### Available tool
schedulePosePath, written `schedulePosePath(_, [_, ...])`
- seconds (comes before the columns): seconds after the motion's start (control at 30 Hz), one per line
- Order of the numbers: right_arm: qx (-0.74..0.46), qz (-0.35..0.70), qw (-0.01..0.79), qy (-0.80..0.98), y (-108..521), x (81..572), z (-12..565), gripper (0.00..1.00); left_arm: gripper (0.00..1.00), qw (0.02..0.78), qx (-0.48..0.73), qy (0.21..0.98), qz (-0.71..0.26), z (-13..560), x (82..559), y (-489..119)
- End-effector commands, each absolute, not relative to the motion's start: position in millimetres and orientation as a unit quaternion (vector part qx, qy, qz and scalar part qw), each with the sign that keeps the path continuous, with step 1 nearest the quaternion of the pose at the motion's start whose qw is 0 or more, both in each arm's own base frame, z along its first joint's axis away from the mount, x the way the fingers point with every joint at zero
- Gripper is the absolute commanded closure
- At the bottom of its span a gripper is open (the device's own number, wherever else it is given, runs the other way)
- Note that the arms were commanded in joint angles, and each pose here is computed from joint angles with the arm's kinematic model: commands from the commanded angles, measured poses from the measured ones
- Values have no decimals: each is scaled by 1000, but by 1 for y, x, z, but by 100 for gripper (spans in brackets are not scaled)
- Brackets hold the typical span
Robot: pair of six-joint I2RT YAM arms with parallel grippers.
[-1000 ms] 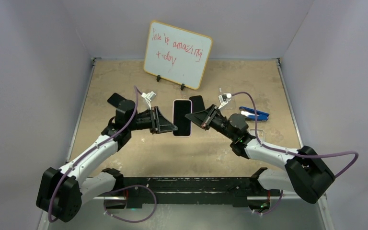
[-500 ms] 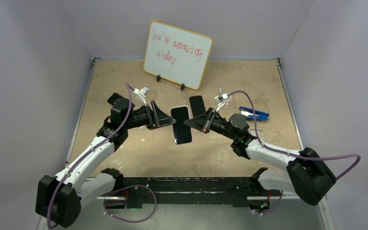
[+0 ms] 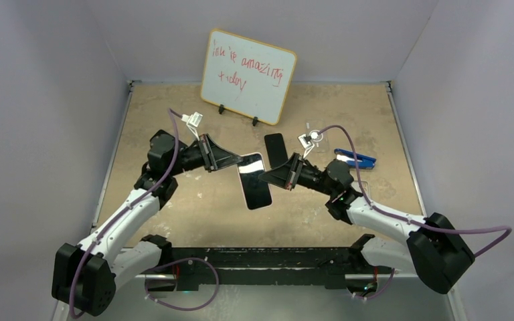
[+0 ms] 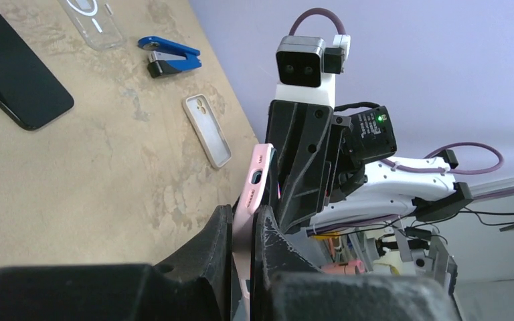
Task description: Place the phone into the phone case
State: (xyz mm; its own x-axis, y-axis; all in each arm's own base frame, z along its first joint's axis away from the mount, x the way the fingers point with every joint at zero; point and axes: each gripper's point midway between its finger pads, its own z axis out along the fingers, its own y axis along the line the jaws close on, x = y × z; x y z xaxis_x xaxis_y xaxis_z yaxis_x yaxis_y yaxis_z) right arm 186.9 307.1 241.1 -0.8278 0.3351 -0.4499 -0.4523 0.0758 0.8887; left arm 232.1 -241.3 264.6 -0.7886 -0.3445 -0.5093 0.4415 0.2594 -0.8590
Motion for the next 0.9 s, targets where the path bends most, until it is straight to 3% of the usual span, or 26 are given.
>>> schedulePosePath(0.0, [-68, 697, 319, 639, 307, 184, 266, 100, 100, 334, 49, 741, -580, 253, 236, -238])
schedulePosePath(0.27, [-66, 677, 324, 658, 309, 192, 261, 100, 100, 343, 56, 781, -519, 247, 240, -227])
schedulePosePath(0.33, [-67, 672, 325, 662, 309, 194, 259, 100, 89, 342, 60, 781, -519, 249, 238, -227])
schedulePosePath(0.4, [-74, 674, 323, 660, 311, 192, 258, 100, 68, 347, 71, 776, -521, 252, 236, -227])
schedulePosePath(0.5, [-126, 679, 304, 656, 315, 179, 257, 100, 54, 371, 103, 762, -521, 266, 232, -227])
schedulePosePath(0.63, [-186, 674, 276, 659, 317, 162, 249, 100, 46, 381, 159, 746, -524, 283, 223, -229])
schedulePosePath(0.87, [-227, 687, 249, 643, 315, 144, 255, 100, 45, 335, 221, 731, -551, 276, 208, -239])
